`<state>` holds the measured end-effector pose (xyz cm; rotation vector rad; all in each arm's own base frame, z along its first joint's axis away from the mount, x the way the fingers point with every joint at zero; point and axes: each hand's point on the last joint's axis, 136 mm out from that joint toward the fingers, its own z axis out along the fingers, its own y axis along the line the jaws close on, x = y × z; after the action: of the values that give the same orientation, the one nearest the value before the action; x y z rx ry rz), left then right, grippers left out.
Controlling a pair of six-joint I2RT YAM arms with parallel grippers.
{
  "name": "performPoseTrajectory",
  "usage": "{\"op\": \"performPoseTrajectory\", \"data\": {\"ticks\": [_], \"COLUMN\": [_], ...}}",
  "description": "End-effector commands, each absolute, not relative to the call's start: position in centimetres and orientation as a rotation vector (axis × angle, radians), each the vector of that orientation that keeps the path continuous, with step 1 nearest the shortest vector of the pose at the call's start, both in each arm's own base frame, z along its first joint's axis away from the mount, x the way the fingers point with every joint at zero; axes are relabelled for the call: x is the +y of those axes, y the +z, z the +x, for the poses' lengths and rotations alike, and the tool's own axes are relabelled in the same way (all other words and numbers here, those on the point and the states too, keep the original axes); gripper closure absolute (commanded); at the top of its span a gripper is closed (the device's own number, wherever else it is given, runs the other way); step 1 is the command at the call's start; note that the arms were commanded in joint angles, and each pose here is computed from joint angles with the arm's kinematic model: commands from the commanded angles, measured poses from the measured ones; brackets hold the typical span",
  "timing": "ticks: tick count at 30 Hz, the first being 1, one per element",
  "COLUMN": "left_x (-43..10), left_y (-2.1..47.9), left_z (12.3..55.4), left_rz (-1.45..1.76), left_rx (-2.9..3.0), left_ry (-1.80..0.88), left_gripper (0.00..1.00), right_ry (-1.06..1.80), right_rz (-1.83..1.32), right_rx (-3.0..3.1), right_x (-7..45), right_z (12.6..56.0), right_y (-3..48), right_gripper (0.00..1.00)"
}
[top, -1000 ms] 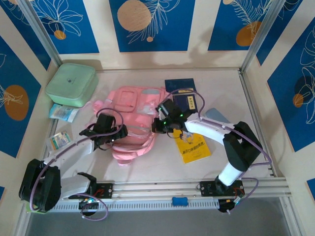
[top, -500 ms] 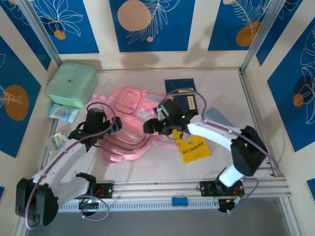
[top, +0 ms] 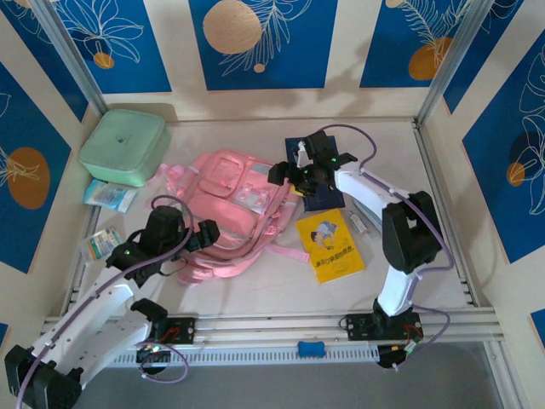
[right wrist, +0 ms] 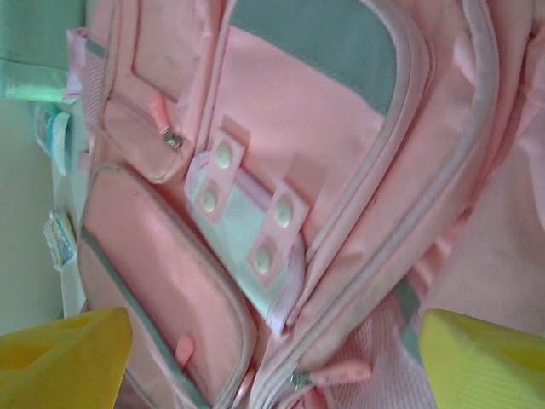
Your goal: Pack books, pencil case, and school supplies into a backpack
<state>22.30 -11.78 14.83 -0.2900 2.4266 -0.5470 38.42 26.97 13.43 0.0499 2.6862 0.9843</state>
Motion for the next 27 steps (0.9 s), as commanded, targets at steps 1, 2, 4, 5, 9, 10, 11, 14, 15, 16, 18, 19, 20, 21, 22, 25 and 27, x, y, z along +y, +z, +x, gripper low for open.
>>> {"op": "performPoseTrajectory", "data": {"ticks": [1,2,4,5,9,10,11,14,15,16,18,19,20,21,22,25,27], "left_x": [-12.3,-12.7,-13.0,-13.0,-13.6,-13.8,-13.9,-13.4,-13.1,-13.0,-12.8,-12.6,-12.4,-12.2,-11.9,-11.6,-11.5], "left_y": [13.6,13.6,13.3,13.0,10.8,10.2,9.7,8.7,8.3,7.9,7.3,7.0,6.8,6.5,6.2,5.7,5.6], "left_z": [21.2,21.2,20.9,20.8,20.4,20.4,20.4,20.5,20.5,20.6,20.7,20.8,20.9,21.0,21.1,21.4,21.9], "left_rz": [-0.347,-0.342,-0.334,-0.332,-0.341,-0.347,-0.355,-0.359,-0.366,-0.369,-0.371,-0.383,-0.389,-0.395,-0.404,-0.419,-0.420], "left_rx": [2.465,2.463,2.474,2.482,2.514,2.518,2.524,2.538,2.540,2.542,2.539,2.540,2.537,2.532,2.529,2.517,2.506], "left_ry": [-0.565,-0.571,-0.551,-0.534,-0.532,-0.540,-0.541,-0.489,-0.463,-0.447,-0.427,-0.411,-0.394,-0.378,-0.360,-0.338,-0.321], "left_gripper": [0.00,0.01,0.00,0.01,0.00,0.01,0.01,0.00,0.00,0.00,0.01,0.01,0.01,0.01,0.01,0.00,0.00], "right_ry": [1.004,0.952,0.908,0.920,0.833,0.828,0.822,0.805,0.808,0.802,0.790,0.796,0.798,0.800,0.817,0.888,0.913], "right_rz": [0.006,0.027,0.087,0.103,0.149,0.151,0.155,0.164,0.170,0.174,0.173,0.175,0.191,0.201,0.206,0.181,0.170], "right_rx": [2.731,2.757,2.800,2.807,2.847,2.849,2.853,2.857,2.859,2.863,2.867,2.875,2.893,2.898,2.888,2.871,2.877], "right_x": [28.0,27.7,26.9,26.9,26.1,26.0,25.9,25.3,25.1,24.8,24.5,24.4,24.2,24.2,24.3,25.5,26.3], "right_z": [38.8,39.1,38.8,38.4,36.4,36.0,35.6,34.3,34.0,33.8,33.5,33.4,33.3,33.3,33.4,34.1,34.9], "right_y": [12.9,12.2,11.0,10.7,9.4,9.3,9.1,8.7,8.7,8.5,8.2,7.9,7.6,7.3,7.1,6.8,6.5], "right_gripper": [0.13,0.13,0.13,0.13,0.13,0.13,0.13,0.13,0.13,0.13,0.13,0.13,0.13,0.13,0.13,0.18,0.25]}}
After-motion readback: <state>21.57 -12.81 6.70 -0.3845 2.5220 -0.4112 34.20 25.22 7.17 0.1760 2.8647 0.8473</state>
